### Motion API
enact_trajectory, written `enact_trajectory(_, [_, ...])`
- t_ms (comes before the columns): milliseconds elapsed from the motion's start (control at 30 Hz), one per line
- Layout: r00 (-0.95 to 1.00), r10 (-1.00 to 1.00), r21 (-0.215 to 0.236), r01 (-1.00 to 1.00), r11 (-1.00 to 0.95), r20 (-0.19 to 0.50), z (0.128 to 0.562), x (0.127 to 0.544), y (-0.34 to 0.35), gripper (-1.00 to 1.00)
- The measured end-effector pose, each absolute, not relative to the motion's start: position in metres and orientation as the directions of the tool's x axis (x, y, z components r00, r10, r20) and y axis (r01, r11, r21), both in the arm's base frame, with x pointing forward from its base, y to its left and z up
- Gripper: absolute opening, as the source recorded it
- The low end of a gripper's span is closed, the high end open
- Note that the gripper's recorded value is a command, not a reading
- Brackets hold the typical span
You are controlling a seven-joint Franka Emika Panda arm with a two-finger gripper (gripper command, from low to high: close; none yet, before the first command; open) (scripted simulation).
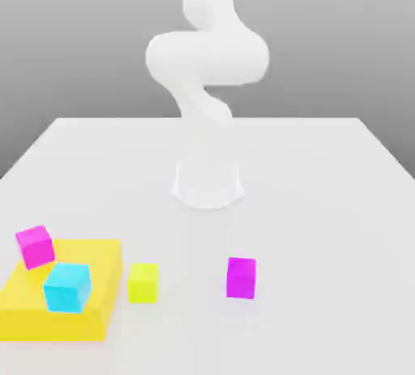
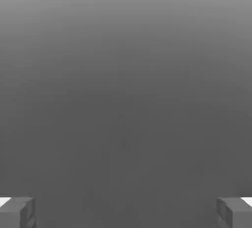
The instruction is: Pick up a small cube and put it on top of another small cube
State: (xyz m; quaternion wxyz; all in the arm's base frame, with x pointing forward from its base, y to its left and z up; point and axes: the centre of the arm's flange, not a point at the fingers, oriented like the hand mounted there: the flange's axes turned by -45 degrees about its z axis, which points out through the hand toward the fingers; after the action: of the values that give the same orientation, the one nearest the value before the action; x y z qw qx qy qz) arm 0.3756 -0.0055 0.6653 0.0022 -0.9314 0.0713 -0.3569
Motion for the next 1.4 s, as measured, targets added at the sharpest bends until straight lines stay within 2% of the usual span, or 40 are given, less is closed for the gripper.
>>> enact_trajectory(200, [0.739,-0.436,-0.13,-0.435,-0.891,0.513,0.545,0.423,-0.034,0.0])
enact_trajectory(400, [0.62,-0.703,-0.152,-0.702,-0.695,0.35,0.426,0.431,-0.071,0.0])
enact_trajectory(600, [0.394,-0.9,-0.121,-0.9,-0.419,0.188,0.314,0.405,-0.101,0.0])
enact_trajectory(833, [0.037,-0.999,-0.022,-0.999,-0.038,0.021,0.207,0.343,-0.113,0.0])
enact_trajectory(900, [-0.016,-1.0,-0.009,-1.0,0.016,0.004,0.19,0.335,-0.115,0.0])
enact_trajectory(1200, [-0.021,-1.0,-0.005,-1.0,0.022,-0.003,0.134,0.334,-0.111,0.0])
enact_trajectory(1233, [-0.02,-1.0,-0.002,-1.0,0.02,-0.002,0.128,0.333,-0.111,-1.0])
enact_trajectory(1400, [-0.02,-1.0,-0.005,-1.0,0.02,-0.001,0.129,0.333,-0.111,-1.0])
